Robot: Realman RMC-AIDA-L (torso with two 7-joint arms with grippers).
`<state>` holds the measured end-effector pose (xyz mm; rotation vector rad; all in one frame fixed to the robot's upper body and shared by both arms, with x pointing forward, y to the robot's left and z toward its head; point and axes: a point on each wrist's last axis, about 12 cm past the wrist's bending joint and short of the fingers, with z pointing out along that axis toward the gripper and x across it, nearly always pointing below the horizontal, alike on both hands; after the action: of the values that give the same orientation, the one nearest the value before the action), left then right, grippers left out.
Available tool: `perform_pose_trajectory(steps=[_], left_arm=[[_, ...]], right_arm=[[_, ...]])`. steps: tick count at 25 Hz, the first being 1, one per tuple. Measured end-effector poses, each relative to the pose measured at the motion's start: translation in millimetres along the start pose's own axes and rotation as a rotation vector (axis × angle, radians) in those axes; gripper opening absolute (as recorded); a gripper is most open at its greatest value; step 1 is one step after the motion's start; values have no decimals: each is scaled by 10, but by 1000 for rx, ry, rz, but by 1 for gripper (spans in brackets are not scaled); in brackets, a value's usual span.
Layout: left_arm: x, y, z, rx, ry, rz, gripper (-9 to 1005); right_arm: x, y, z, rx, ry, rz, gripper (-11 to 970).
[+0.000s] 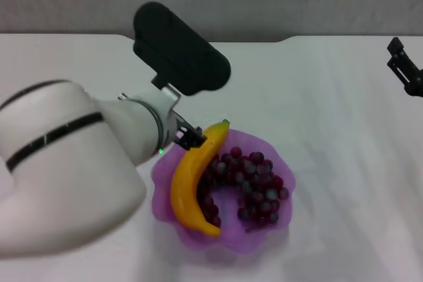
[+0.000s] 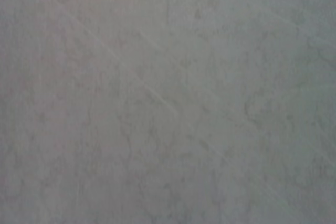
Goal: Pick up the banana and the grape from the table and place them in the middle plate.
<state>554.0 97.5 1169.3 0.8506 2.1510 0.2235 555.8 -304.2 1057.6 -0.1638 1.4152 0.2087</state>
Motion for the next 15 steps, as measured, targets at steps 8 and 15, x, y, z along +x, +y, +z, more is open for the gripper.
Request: perform_pose_trajectory(steps=[8,15], left_arm=[[-70,658,20,-45,-117,-246,879],[42,918,17,-95,-356,-305,879]], right_arm=[[-9,-23,0,12,-5,-2,836],[-25,-13,32,7,-11,-2,836]])
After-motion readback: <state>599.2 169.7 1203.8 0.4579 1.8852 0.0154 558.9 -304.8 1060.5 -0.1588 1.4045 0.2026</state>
